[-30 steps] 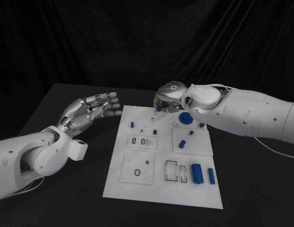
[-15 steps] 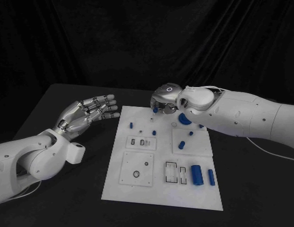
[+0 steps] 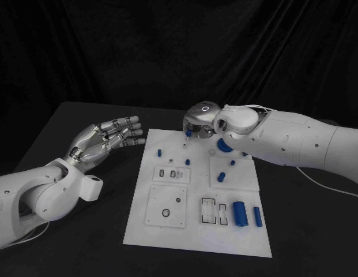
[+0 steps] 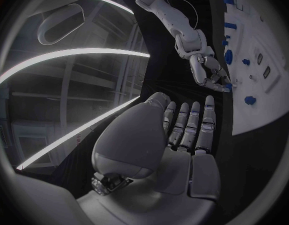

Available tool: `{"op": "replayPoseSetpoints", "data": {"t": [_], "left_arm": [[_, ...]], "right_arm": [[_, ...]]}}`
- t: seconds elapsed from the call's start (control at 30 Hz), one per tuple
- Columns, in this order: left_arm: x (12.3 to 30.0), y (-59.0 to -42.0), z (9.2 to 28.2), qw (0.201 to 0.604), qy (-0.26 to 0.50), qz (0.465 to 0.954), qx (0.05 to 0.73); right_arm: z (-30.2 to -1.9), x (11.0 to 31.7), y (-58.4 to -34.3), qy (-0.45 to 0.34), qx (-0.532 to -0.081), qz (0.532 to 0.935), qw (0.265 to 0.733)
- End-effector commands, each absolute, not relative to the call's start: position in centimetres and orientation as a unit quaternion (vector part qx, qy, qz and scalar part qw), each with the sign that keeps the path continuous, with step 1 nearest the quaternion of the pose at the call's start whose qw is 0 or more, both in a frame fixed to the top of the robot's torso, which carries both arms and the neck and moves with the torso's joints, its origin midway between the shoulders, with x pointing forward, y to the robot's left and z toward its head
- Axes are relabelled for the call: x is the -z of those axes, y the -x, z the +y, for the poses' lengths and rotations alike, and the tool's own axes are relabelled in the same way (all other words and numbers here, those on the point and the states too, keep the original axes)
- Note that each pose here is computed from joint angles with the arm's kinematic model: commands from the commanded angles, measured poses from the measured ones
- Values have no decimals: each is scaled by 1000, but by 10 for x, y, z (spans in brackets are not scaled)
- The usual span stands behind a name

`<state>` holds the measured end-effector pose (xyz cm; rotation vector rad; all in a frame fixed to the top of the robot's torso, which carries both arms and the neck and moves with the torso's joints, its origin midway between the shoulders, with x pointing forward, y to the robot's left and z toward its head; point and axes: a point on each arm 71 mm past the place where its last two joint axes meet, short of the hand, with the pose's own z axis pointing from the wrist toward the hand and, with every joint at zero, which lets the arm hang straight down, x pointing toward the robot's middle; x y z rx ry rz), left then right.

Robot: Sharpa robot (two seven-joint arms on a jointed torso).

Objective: Assemble the parts on the task board

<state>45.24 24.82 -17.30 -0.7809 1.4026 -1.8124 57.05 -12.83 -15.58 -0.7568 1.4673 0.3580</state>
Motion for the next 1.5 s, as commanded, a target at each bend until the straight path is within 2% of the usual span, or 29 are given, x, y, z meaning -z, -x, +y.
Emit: {"op": "replayPoseSetpoints", "data": {"t": [0.03,1.0,1.5], "left_arm": [[169,-452,246,349,290,528,718],[170,-454,247,345,291,532,717],[171,-455,246,342,291,535,716]], "right_arm": [[-127,166,-568,340,-157,662,649],[-128,165,-561,340,-172,650,657],[-128,168,-560,340,-168,659,649]]}}
